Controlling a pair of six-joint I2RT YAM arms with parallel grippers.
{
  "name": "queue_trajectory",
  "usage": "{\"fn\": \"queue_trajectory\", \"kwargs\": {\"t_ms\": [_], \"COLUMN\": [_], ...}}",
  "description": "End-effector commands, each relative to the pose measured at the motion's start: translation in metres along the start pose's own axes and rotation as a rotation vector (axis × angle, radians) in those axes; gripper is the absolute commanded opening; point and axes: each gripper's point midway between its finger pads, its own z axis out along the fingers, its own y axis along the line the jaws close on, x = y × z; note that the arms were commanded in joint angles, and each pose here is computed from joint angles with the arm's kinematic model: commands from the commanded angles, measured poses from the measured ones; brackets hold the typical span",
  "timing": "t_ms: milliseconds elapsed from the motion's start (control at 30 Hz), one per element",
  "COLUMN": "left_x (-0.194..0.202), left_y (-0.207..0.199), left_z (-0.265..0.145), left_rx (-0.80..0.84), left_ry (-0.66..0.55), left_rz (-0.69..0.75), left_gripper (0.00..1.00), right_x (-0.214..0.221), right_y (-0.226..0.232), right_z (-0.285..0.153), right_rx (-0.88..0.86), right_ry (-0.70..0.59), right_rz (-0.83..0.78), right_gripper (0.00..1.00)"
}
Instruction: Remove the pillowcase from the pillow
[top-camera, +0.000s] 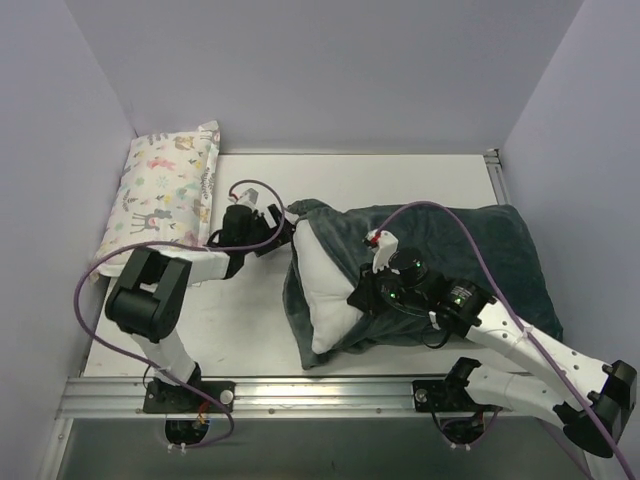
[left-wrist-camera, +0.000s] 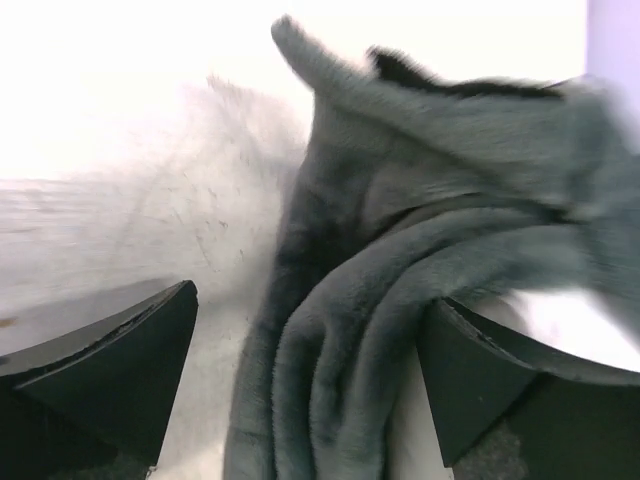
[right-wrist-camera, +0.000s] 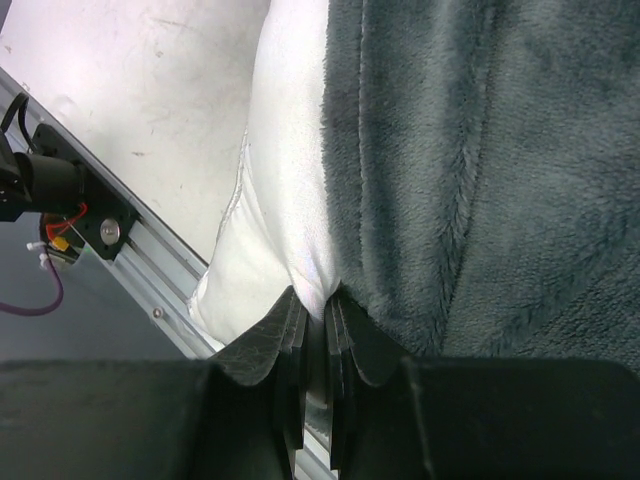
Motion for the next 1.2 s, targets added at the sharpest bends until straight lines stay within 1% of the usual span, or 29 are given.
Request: {"fn": "queue_trajectory", "kwargs": {"t_ms": [0,33,67,100,133,167,233,267,333,367,400,467,500,533,567,600,633,733,867,933,967,1000,1067,1167], "left_x": [-0.074,-0.072,-0.083,-0.087,-0.085,-0.09,-0.086,-0.084,-0.063,-0.058,-0.034,-0.015,0.004,0.02,0.031,0.036,0.055,0.06,0.08,0.078,0.082,0.078,0.078,0.085], "left_y": [-0.047,-0.039,-0.045,-0.04,-0.035,-0.039,-0.046,-0.056,-0.056,-0.066,-0.07,-0.076,-0.082,-0.075,-0.077,-0.084,-0.081,-0.099,-0.105,-0.118,-0.121,-0.128,-0.132,-0.139], "left_z": [-0.041,-0.046,-0.059,-0.064,-0.07,-0.08,-0.089,-0.098,-0.103,-0.111,-0.111,-0.117,-0.118,-0.117,-0.119,-0.12,-0.122,-0.13,-0.13,-0.134,-0.135,-0.14,-0.142,-0.141], "left_rx": [0.125,0.071,0.055,0.019,-0.011,-0.007,0.011,0.05,0.052,0.081,0.09,0.086,0.099,0.086,0.111,0.145,0.157,0.263,0.315,0.391,0.419,0.477,0.512,0.528], "left_ry": [-0.215,-0.208,-0.245,-0.271,-0.27,-0.29,-0.275,-0.264,-0.217,-0.218,-0.169,-0.152,-0.113,-0.082,-0.059,-0.052,-0.016,-0.026,0.048,0.032,0.042,0.022,0.016,0.038], "left_rz": [0.001,-0.005,0.002,0.01,-0.002,-0.006,-0.017,-0.022,-0.057,-0.061,-0.064,-0.061,-0.07,-0.088,-0.101,-0.144,-0.148,-0.198,-0.237,-0.249,-0.274,-0.28,-0.294,-0.265], "left_gripper": [0.97,0.98,0.97,0.98,0.97,0.97,0.97,0.97,0.98,0.97,0.97,0.98,0.97,0.97,0.98,0.97,0.97,0.97,0.98,0.97,0.98,0.97,0.97,0.97], "right_x": [-0.02,-0.024,-0.028,-0.03,-0.036,-0.04,-0.047,-0.05,-0.055,-0.062,-0.064,-0.073,-0.075,-0.077,-0.079,-0.081,-0.083,-0.081,-0.076,-0.075,-0.074,-0.075,-0.073,-0.073], "right_y": [0.012,0.013,0.008,0.007,0.006,0.004,0.004,0.004,0.005,0.008,0.009,0.014,0.015,0.017,0.018,0.019,0.019,0.02,0.019,0.019,0.019,0.018,0.017,0.018], "right_z": [-0.004,-0.003,-0.003,-0.002,-0.002,-0.002,-0.002,-0.002,0.001,0.0,0.001,0.0,0.002,0.001,0.001,0.002,0.002,0.005,0.009,0.011,0.011,0.012,0.013,0.012], "right_rx": [-0.057,-0.068,-0.062,-0.063,-0.068,-0.069,-0.068,-0.066,-0.069,-0.077,-0.083,-0.102,-0.108,-0.114,-0.117,-0.121,-0.122,-0.129,-0.136,-0.138,-0.138,-0.136,-0.133,-0.135], "right_ry": [-0.024,-0.033,-0.042,-0.046,-0.06,-0.067,-0.077,-0.081,-0.085,-0.098,-0.098,-0.113,-0.109,-0.115,-0.117,-0.118,-0.123,-0.112,-0.106,-0.109,-0.108,-0.112,-0.108,-0.108], "right_rz": [0.012,0.018,0.037,0.052,0.063,0.071,0.077,0.079,0.088,0.09,0.095,0.099,0.102,0.104,0.105,0.107,0.106,0.114,0.127,0.134,0.135,0.138,0.14,0.139], "right_gripper": [0.0,0.0,0.0,0.0,0.0,0.0,0.0,0.0,0.0,0.0,0.0,0.0,0.0,0.0,0.0,0.0,0.0,0.0,0.0,0.0,0.0,0.0,0.0,0.0]}}
